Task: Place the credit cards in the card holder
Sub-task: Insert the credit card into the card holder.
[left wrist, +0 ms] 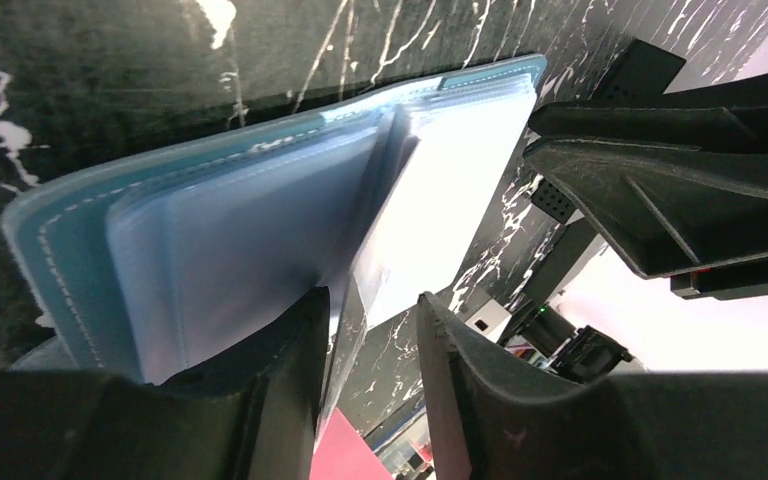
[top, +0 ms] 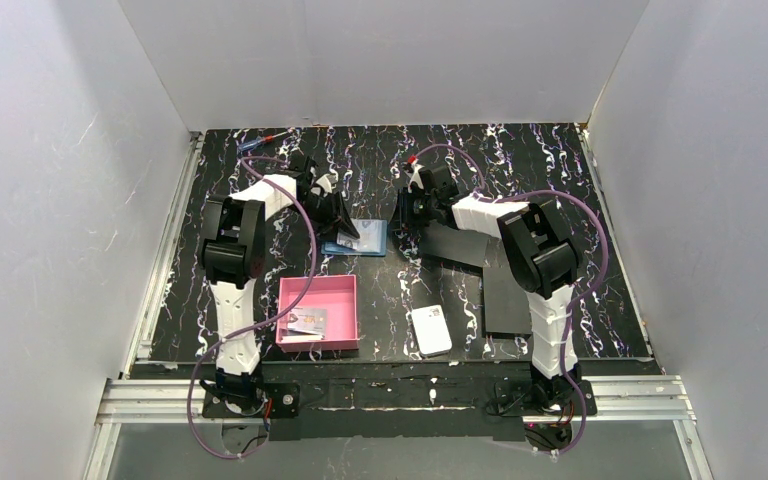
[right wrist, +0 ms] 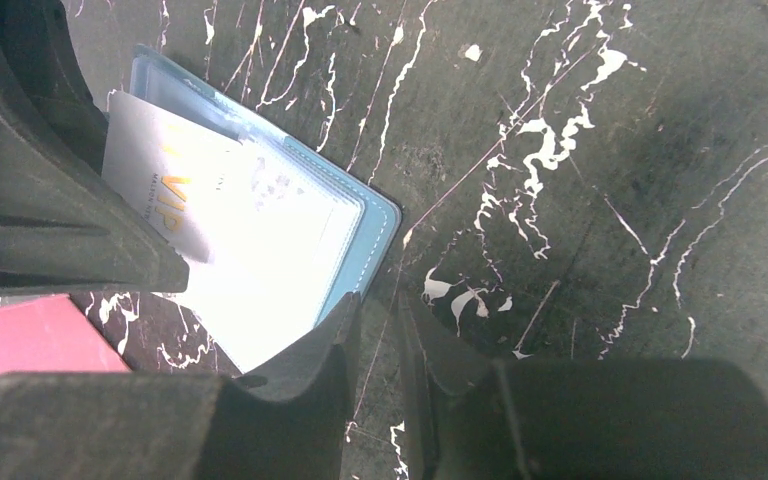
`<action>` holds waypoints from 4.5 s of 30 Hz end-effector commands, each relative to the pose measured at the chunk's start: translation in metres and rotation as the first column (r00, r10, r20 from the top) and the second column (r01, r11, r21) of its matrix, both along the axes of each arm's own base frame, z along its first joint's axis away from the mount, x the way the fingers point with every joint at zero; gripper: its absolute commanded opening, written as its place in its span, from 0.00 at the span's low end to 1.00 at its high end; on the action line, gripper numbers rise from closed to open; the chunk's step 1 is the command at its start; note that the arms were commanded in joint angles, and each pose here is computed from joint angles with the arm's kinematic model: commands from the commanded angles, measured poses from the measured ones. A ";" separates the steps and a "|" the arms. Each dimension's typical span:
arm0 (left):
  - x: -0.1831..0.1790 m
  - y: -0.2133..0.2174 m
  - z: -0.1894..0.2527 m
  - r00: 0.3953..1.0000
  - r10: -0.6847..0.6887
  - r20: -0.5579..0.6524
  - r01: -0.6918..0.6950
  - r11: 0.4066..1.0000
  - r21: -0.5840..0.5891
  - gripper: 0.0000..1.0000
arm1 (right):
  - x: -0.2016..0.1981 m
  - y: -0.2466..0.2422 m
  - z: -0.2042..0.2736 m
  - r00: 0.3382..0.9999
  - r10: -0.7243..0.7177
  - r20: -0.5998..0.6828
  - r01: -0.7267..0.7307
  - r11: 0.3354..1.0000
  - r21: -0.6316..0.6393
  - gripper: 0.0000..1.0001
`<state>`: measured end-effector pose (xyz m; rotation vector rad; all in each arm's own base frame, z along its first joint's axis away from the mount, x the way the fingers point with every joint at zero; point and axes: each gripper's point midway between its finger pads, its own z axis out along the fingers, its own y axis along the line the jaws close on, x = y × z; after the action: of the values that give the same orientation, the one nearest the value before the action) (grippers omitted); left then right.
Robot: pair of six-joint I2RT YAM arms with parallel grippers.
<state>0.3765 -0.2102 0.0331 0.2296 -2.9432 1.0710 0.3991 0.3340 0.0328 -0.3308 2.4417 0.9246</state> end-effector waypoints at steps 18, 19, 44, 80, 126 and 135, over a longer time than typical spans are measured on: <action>0.008 0.014 0.030 0.996 0.045 0.083 -0.033 0.990 -0.136 0.38 | -0.020 -0.007 -0.036 0.996 0.026 -0.083 -0.033 0.996 -0.087 0.29; 0.008 0.014 0.030 0.996 0.046 0.080 -0.034 0.989 -0.141 0.37 | -0.020 -0.007 -0.036 0.996 0.027 -0.085 -0.035 0.996 -0.086 0.29; 0.003 0.018 0.034 0.996 0.006 0.093 0.008 0.989 -0.150 0.00 | -0.017 -0.011 -0.016 0.999 0.040 -0.025 -0.043 0.987 -0.155 0.39; 0.002 0.022 0.027 0.997 -0.044 0.060 0.053 0.988 -0.146 0.40 | -0.030 0.065 0.033 0.986 0.163 0.040 -0.166 0.983 0.080 0.26; -0.014 0.016 0.039 0.981 -0.150 0.124 0.181 0.934 -0.307 0.00 | -0.036 0.018 -0.029 0.971 0.228 -0.077 -0.232 0.971 -0.050 0.17; -0.020 0.021 0.025 0.985 -0.158 0.067 0.171 0.946 -0.277 0.00 | -0.036 0.018 -0.030 0.971 0.227 -0.077 -0.231 0.971 -0.053 0.17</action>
<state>0.3559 -0.1903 0.0494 -0.0196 -2.7403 1.4527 0.3752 0.3689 0.0441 -0.6188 2.3988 1.0650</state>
